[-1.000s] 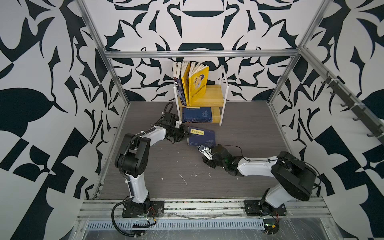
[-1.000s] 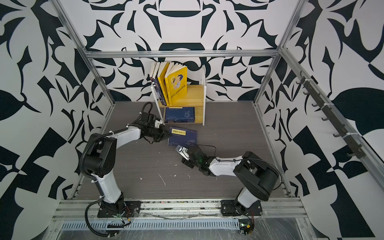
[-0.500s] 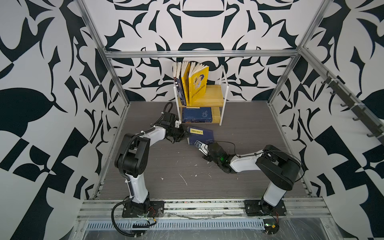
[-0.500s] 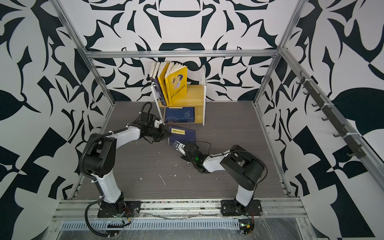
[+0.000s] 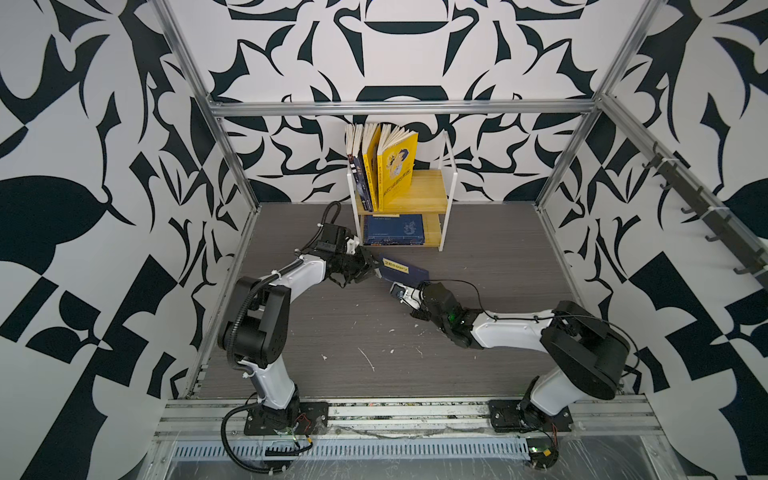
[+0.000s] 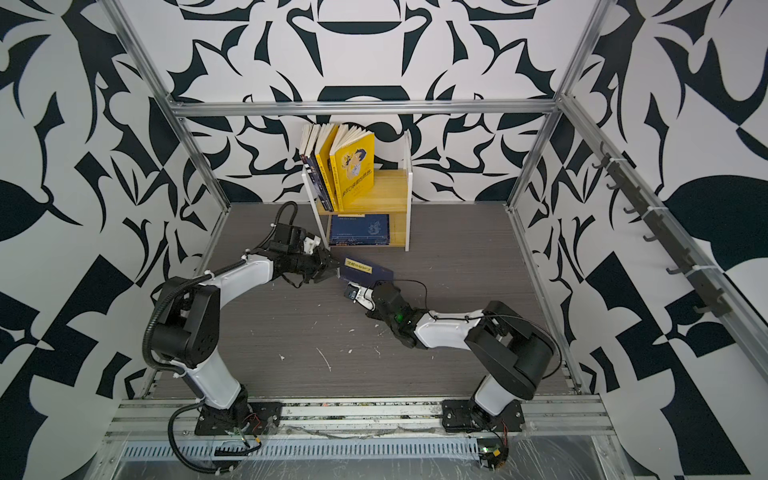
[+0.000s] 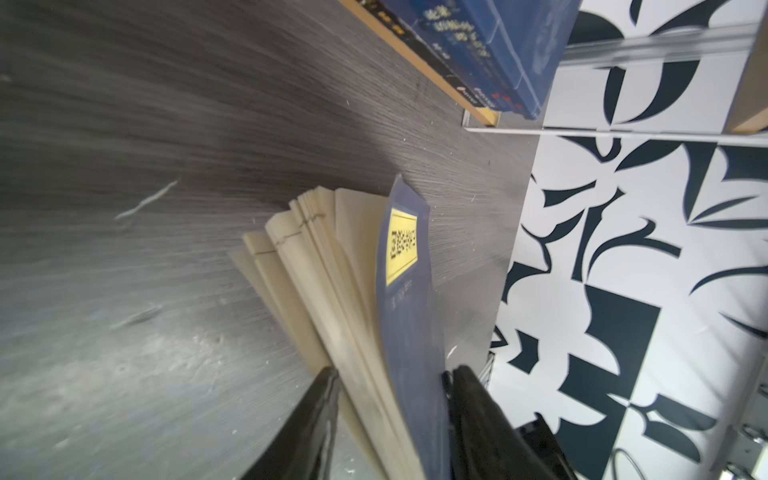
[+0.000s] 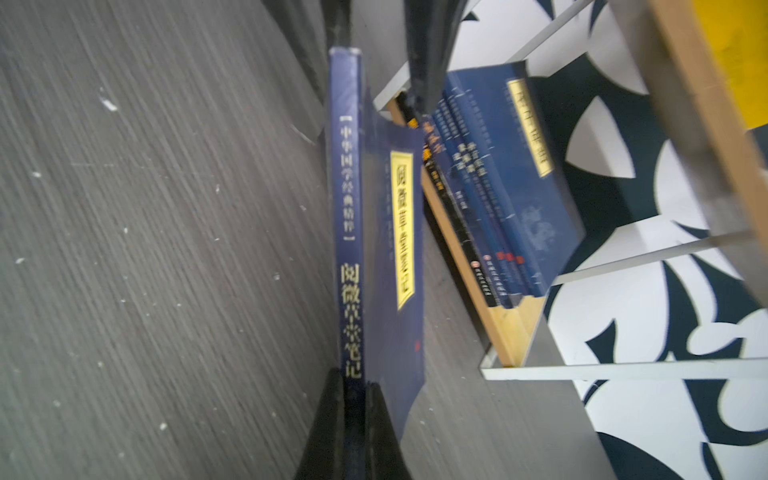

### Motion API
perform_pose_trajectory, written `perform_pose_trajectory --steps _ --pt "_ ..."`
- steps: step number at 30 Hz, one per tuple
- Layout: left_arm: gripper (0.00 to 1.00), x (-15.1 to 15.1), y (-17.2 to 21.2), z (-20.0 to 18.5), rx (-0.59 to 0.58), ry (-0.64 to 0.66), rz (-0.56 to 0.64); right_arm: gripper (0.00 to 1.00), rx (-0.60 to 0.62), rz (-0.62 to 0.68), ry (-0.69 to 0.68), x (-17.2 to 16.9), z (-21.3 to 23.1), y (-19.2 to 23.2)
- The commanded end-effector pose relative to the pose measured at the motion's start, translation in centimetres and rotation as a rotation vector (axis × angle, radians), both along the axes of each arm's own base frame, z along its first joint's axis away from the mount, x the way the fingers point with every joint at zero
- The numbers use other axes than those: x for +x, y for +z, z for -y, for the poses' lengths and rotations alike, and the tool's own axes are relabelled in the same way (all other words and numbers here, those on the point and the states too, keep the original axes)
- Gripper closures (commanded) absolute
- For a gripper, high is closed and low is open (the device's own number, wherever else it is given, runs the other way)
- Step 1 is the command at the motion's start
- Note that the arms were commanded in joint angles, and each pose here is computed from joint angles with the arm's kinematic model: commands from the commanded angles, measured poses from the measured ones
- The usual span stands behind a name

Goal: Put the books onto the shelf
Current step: 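Grasp the raised blue book with the right gripper while left gripper releases and withdraws, then lift the blue book upright and carry it to the shelf with the right gripper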

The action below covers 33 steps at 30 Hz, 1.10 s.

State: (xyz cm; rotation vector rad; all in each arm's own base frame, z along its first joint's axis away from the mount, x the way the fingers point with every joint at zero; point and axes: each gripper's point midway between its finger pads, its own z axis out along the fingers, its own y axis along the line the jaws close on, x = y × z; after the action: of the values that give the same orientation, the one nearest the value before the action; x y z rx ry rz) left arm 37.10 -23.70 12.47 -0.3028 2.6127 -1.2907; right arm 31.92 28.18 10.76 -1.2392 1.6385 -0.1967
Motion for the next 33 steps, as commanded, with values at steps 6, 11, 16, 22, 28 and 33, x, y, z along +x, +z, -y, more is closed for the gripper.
perform_pose_trajectory --steps 6,11,16,22,28,33 --pt "0.28 0.7 3.4 -5.4 0.087 0.063 0.177 1.0 -0.083 0.052 0.063 -0.7 0.6 4.4" --pt "0.22 1.4 4.8 -10.0 0.173 0.098 0.285 1.0 -0.162 0.1 0.117 -0.6 0.3 7.0" --pt "0.18 1.3 6.3 -13.7 0.26 0.108 0.374 1.0 -0.234 0.189 0.176 -0.2 -0.6 10.1" --pt "0.16 0.2 6.0 -15.1 0.306 0.077 0.43 1.0 -0.245 0.201 0.259 -0.2 -2.2 11.8" --pt "0.1 -0.6 5.8 -14.1 0.267 0.021 0.458 0.91 -0.086 -0.12 0.281 -1.3 -2.5 10.2" --pt "0.1 -0.6 5.4 -13.9 0.26 0.017 0.454 0.47 0.009 -0.373 0.235 -2.5 -2.2 10.2"
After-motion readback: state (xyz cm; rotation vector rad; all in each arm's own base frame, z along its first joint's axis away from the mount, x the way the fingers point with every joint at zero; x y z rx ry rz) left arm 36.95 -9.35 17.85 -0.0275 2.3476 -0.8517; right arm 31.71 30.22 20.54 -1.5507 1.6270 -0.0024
